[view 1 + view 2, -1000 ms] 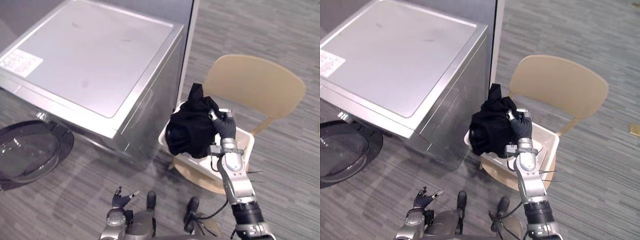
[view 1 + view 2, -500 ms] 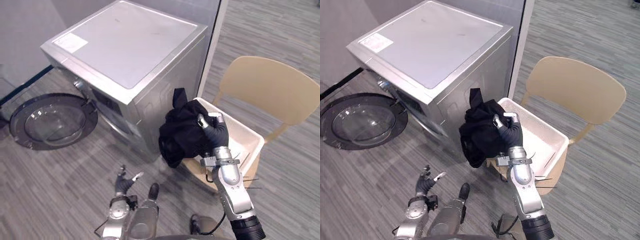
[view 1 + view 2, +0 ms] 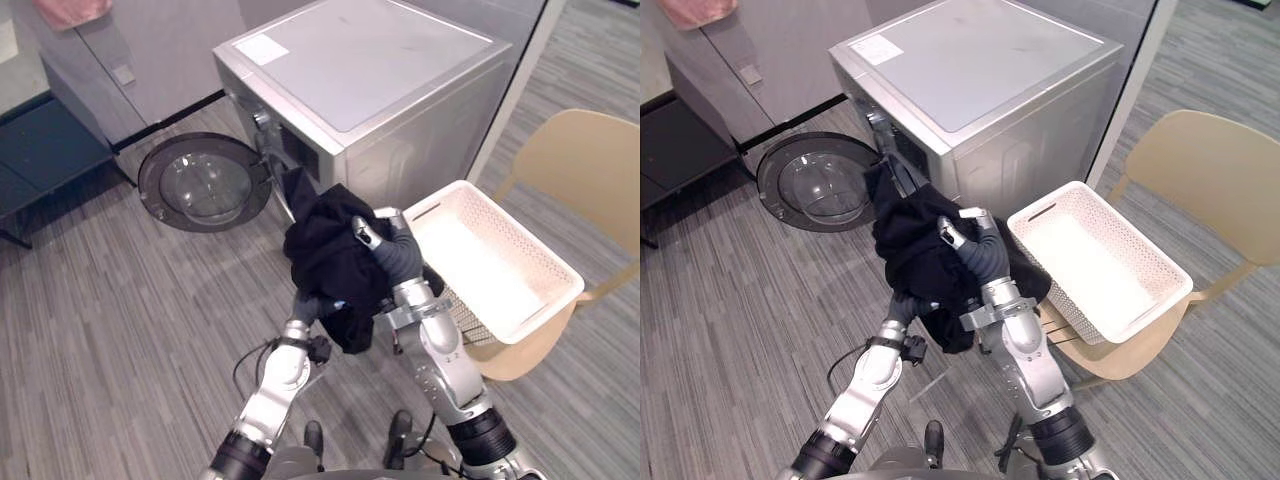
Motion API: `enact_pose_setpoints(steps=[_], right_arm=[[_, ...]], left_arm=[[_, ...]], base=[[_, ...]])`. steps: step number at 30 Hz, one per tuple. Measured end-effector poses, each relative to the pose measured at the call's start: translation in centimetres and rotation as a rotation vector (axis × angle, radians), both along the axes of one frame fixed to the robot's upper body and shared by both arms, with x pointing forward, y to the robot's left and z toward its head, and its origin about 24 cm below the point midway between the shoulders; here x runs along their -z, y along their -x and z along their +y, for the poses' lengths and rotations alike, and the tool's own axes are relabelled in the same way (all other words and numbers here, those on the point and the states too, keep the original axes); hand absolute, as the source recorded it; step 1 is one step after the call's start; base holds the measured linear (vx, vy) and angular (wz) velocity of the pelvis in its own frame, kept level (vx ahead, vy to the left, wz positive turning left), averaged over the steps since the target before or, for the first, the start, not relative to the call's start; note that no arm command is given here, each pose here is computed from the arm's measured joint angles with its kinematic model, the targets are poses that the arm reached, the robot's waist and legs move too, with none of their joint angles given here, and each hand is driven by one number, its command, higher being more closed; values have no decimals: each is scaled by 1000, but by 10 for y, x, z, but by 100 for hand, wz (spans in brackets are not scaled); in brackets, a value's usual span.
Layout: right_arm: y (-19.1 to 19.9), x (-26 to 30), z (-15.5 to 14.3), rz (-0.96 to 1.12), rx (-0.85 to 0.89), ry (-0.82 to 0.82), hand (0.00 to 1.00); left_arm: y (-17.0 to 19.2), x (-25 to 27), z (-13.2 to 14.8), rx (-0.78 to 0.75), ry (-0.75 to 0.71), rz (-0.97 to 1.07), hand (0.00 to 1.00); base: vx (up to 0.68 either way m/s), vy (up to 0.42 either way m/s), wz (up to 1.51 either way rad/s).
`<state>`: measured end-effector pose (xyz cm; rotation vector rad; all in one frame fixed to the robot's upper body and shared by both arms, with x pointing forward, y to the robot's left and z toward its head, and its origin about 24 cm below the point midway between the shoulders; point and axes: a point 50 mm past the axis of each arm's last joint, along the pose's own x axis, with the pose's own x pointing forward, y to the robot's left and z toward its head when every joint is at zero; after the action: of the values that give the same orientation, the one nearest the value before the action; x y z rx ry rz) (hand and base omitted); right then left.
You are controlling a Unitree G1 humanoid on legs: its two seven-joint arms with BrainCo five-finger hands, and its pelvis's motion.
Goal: Pick up the laundry basket with both hands and put the clothes into the washing machine.
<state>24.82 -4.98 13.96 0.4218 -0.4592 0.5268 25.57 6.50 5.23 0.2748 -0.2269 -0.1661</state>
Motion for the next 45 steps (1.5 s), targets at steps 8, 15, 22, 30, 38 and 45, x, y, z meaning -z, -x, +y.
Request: enact_pose_setpoints(steps=[8, 15, 22, 30, 38, 45], right_arm=[[16, 15, 40, 164, -296, -162, 0], [24, 40, 29, 234, -299, -131, 0], [20, 78, -26, 306, 36, 72, 0], [25, 114, -101, 350, 487, 548, 0], [50, 197, -146, 696, 620, 897, 0], [81, 247, -178, 1069, 686, 955, 0]], left_arm=[[-20, -7, 2, -43, -121, -68, 100], [-22, -1, 2, -52, -136, -42, 100], [-2, 34, 37, -195, -64, 133, 100], [43, 80, 88, -379, -26, 355, 100], [77, 119, 114, -446, -12, 569, 100], [92, 135, 117, -487, 25, 670, 100]], base=[[-76, 80, -1], [-25, -5, -4], [11, -4, 4], [15, 6, 12], [-2, -4, 68], [154, 71, 59]])
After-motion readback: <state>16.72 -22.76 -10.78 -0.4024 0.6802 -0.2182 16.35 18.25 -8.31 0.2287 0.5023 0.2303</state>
